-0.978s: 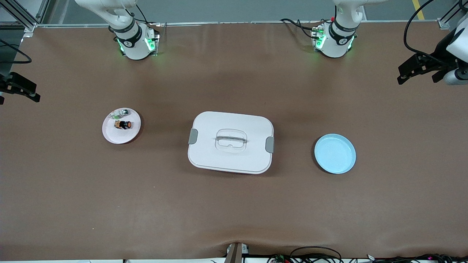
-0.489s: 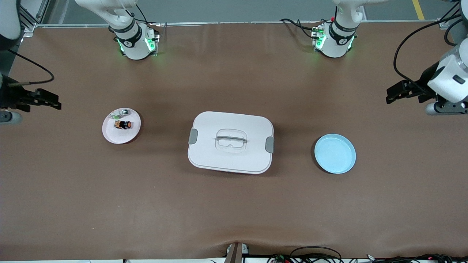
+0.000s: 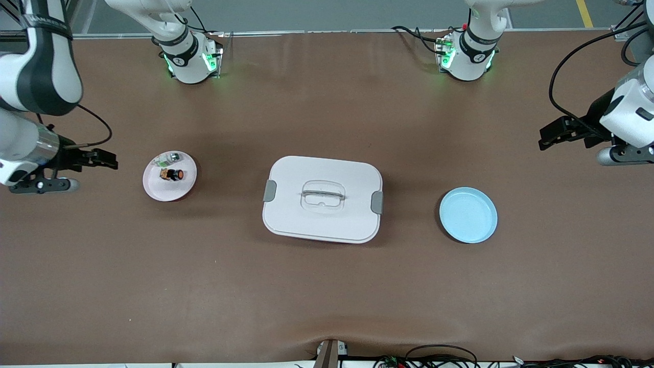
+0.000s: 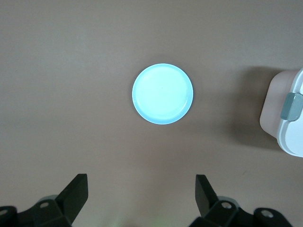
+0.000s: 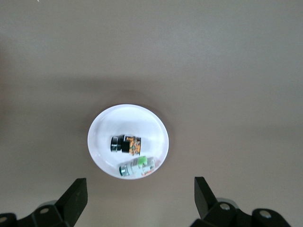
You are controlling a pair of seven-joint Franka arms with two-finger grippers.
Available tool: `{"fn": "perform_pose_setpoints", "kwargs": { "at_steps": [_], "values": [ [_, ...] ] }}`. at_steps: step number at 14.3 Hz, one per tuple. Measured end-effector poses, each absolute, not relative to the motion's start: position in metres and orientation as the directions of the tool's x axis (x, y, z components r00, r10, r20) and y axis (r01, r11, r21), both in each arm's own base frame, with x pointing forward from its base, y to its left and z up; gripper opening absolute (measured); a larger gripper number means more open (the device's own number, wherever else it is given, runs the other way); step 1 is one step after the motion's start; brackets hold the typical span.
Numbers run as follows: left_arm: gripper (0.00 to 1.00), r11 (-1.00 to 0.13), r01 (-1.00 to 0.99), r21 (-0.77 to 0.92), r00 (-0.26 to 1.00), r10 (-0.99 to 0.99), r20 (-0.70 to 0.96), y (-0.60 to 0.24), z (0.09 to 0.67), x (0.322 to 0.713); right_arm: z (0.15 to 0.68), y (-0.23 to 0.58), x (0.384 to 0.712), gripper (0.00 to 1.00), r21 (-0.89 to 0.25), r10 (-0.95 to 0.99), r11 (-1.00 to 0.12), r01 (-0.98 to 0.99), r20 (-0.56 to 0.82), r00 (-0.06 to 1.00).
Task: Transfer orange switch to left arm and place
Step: 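Move the right gripper down over the orange switch on the white plate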
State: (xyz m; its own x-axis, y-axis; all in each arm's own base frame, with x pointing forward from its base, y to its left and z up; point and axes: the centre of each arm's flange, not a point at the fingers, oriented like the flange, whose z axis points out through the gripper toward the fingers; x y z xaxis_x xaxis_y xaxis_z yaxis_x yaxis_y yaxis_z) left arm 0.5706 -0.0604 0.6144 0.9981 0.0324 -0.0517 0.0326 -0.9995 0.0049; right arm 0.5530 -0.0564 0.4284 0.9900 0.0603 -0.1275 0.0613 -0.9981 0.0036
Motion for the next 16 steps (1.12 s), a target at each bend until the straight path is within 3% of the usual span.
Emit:
{"fn": "perform_pose_setpoints", "kwargs": {
  "at_steps": [5, 16],
  "values": [
    [1.00, -0.999, 0.032, 0.005, 0.998, 0.031, -0.053, -0.063, 0.614, 0.570, 0.365, -0.047, 0.516, 1.00, -0.032, 0.000, -0.999, -0.003, -0.103, 0.995],
    [1.00, -0.999, 0.042, 0.003, 0.997, 0.042, -0.060, -0.057, 0.614, 0.570, 0.295, -0.016, 0.503, 1.00, -0.036, -0.049, -0.998, -0.051, -0.050, 0.998]
  ]
}}
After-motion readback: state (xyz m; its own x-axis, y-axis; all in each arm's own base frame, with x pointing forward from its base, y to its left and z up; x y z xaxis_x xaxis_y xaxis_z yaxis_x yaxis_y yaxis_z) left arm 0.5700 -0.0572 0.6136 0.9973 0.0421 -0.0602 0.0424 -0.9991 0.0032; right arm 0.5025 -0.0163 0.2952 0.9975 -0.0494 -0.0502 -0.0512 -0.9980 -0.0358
